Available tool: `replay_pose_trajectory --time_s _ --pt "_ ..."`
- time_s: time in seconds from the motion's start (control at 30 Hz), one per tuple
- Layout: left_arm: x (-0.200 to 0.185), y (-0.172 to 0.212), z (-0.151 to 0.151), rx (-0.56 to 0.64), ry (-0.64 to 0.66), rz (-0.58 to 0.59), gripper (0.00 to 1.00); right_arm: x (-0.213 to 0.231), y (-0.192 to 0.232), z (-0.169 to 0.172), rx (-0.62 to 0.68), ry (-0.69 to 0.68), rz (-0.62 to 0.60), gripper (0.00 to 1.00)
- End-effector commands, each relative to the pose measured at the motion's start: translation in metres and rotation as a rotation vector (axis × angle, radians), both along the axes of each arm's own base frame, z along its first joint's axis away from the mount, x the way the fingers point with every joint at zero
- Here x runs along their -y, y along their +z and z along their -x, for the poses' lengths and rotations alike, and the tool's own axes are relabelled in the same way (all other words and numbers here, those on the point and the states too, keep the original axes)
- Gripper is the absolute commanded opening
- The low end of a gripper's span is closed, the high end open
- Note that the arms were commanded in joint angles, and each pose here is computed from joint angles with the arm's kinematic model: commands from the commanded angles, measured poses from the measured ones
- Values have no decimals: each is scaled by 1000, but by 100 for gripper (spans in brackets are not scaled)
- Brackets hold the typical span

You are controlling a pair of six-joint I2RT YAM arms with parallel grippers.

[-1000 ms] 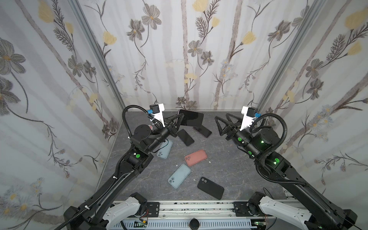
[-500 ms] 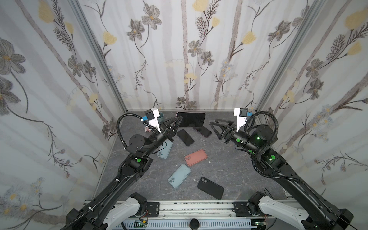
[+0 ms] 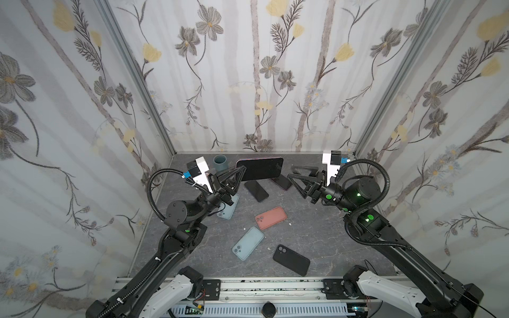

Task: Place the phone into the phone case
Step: 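Hold the phone upright with both grippers gripping its opposite ends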

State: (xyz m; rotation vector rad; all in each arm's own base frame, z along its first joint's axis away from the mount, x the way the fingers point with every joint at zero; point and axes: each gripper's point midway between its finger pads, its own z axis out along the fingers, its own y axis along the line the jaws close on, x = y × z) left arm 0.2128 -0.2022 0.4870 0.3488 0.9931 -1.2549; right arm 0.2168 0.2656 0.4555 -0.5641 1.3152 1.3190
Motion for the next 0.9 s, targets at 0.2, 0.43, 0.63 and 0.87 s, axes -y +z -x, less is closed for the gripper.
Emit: replay_pose_trajectory --time_s 0.2,0.43,0.63,0.87 --pt "6 20 30 81 -190 60 0 -6 18 24 121 126 -61 56" --pt "8 20 32 81 -209 51 0 -11 18 34 146 180 -61 44" --pt "8 20 32 80 -212 57 0 -16 19 45 177 227 -62 39" --pt "5 19 33 82 -210 71 0 -23 19 53 198 271 -66 33"
